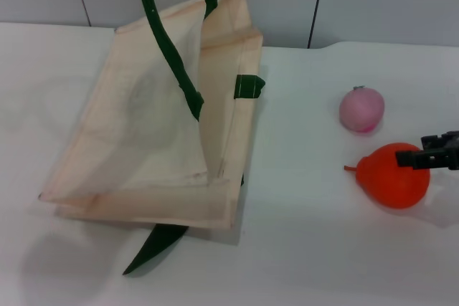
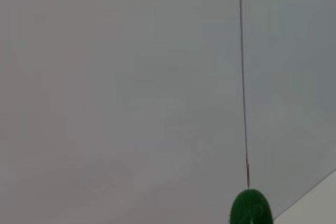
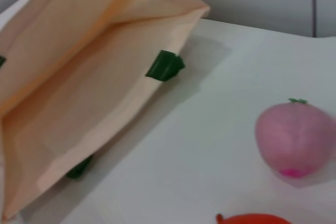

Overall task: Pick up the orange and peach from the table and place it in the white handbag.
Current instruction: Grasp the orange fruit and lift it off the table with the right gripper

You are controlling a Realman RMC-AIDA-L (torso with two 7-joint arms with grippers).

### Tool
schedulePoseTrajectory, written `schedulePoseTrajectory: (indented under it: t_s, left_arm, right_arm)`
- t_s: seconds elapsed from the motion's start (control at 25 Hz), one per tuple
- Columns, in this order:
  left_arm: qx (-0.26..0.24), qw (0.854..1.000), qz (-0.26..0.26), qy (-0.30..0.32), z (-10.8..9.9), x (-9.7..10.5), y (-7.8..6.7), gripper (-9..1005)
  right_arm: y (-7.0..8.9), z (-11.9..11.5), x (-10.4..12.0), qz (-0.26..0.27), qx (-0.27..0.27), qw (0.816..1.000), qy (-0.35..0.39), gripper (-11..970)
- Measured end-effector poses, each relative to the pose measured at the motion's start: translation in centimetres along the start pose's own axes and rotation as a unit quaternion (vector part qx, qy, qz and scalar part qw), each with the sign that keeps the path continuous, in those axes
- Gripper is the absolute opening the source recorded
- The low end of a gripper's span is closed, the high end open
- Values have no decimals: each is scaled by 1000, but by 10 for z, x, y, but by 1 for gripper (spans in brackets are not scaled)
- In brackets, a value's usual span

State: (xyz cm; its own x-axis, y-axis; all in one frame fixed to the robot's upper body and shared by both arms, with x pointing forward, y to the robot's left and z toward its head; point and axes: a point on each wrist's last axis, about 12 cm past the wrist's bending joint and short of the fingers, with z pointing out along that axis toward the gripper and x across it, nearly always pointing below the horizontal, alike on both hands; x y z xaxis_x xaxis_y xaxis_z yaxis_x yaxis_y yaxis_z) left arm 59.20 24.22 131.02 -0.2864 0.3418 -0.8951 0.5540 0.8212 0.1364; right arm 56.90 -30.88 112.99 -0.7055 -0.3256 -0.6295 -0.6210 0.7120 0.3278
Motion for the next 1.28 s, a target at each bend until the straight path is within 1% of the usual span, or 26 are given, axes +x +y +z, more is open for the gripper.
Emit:
schedulePoseTrajectory:
  t_s: [0.12,0.32,0.72,0.92,1.28]
  left_arm:
    - [2,1000,1,0,0,0,-1,126]
    - [3,1000,1,0,1,-1,-2,125]
    - [2,1000,2,4,2,0,-1,125]
    - [5,1000,3,7,2,0,-2,125]
    - [7,1000,5,2,2,-4,-3,124]
  right_arm:
    - [-6,7,2,7,12,1000,21,795]
    - [-9,14,4,10,19,999,46,814]
    - [-4,15,-2,5,1,999,53,838]
    - [-4,13,-5,5,3,999,46,840]
    - [1,22,-12,7,-13,999,39,842]
